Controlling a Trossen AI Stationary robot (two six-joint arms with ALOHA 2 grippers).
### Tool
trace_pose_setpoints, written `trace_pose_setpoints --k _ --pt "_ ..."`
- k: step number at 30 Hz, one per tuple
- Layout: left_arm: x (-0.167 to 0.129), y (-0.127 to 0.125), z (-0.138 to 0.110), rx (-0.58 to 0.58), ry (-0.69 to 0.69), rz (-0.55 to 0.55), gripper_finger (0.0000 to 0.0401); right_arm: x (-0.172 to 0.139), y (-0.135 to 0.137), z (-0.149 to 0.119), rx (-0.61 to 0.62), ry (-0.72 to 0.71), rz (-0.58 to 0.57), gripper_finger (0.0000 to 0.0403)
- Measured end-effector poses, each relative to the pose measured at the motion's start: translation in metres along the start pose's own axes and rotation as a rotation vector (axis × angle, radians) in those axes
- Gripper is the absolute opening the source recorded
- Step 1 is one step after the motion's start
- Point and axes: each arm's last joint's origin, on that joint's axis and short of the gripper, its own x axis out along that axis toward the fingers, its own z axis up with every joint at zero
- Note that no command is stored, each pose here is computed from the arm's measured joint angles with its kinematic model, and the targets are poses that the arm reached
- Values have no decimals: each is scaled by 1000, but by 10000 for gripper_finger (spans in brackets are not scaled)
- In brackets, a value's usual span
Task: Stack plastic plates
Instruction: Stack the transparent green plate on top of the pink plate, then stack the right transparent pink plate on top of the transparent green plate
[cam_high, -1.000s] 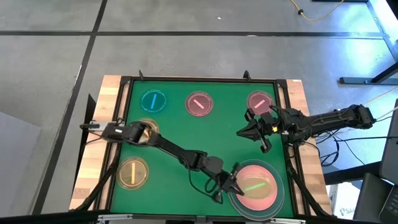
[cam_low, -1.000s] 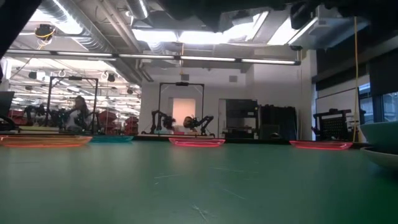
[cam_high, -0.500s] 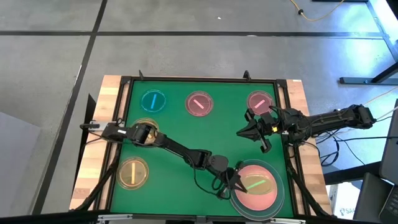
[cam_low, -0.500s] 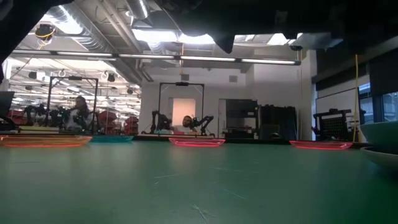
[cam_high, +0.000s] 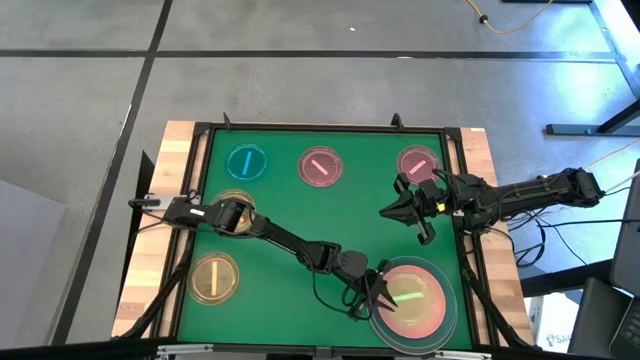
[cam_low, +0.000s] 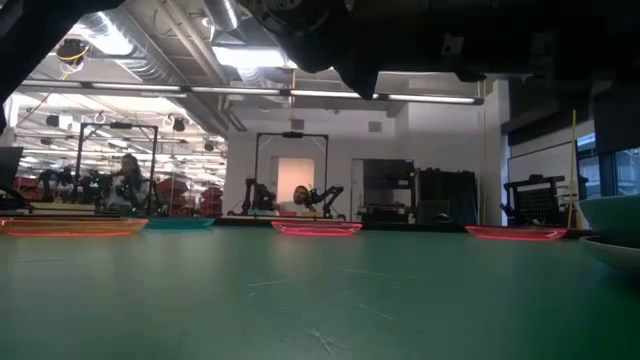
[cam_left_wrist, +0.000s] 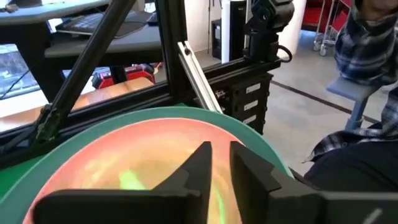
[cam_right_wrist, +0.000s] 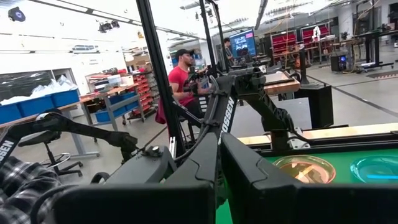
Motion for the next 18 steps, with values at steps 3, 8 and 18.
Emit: trace_pose_setpoints --k 3,8,18 --pt "0 0 0 3 0 0 80 0 0 0 0 0 0 17" --pt "-5 2 8 -11 49 0 94 0 0 0 0 1 0 17" --pt "-49 -2 48 -41 423 43 92 0 -1 -3 7 34 -2 17"
